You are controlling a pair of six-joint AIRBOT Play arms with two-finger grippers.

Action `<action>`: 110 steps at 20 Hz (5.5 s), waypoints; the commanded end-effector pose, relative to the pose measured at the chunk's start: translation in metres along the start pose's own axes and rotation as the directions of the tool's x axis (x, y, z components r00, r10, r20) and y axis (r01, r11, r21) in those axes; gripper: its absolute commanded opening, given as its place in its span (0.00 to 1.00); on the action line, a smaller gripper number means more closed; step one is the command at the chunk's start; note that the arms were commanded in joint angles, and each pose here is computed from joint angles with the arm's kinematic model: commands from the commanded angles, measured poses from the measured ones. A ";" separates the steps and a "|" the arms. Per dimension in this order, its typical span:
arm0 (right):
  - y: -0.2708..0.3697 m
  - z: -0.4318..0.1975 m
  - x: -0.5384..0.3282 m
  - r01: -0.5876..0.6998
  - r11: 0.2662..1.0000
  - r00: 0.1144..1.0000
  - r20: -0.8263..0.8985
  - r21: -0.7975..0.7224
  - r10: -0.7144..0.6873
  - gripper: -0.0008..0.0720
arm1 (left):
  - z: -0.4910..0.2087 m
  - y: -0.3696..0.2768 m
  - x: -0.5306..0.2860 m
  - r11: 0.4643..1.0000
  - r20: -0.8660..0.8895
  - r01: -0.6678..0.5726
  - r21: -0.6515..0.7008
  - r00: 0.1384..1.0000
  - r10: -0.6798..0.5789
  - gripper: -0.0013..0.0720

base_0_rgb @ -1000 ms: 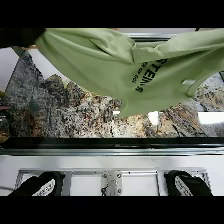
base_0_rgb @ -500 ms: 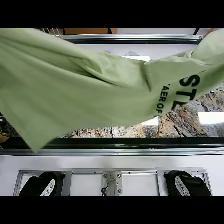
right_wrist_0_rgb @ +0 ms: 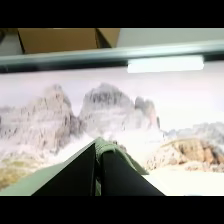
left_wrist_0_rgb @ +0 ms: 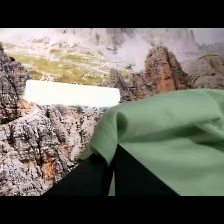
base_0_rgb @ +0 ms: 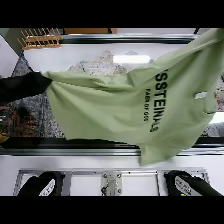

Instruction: Fold the clothes and pants, and hang the long-sleeved shirts on hangers.

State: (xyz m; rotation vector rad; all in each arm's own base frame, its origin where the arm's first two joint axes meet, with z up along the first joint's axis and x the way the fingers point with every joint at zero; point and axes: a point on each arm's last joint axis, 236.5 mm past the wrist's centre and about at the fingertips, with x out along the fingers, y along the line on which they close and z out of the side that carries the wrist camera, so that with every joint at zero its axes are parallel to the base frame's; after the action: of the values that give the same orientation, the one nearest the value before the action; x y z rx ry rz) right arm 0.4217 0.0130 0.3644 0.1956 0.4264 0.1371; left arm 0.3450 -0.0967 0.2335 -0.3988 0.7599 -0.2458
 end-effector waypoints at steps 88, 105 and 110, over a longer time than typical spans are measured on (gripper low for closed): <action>0.072 0.021 -0.165 -0.146 0.969 0.922 0.326 -0.202 0.207 0.03 | 0.095 -0.077 -0.300 0.973 0.832 0.221 0.065 0.526 -0.175 0.03; -0.069 -0.164 0.099 0.049 0.991 0.868 -0.497 0.122 0.018 0.03 | 0.025 0.131 0.117 0.906 0.033 -0.123 -0.405 0.988 0.149 0.03; -0.093 -0.204 0.198 0.095 0.979 0.872 -0.490 0.183 0.007 0.03 | 0.036 0.152 0.208 0.933 -0.040 -0.125 -0.338 0.992 0.119 0.03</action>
State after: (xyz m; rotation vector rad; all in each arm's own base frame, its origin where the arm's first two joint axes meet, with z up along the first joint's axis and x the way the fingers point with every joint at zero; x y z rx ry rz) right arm 0.4842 -0.0089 0.1315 0.3330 0.9504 0.1380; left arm 0.4906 -0.0185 0.1025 -0.7144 0.7988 0.0341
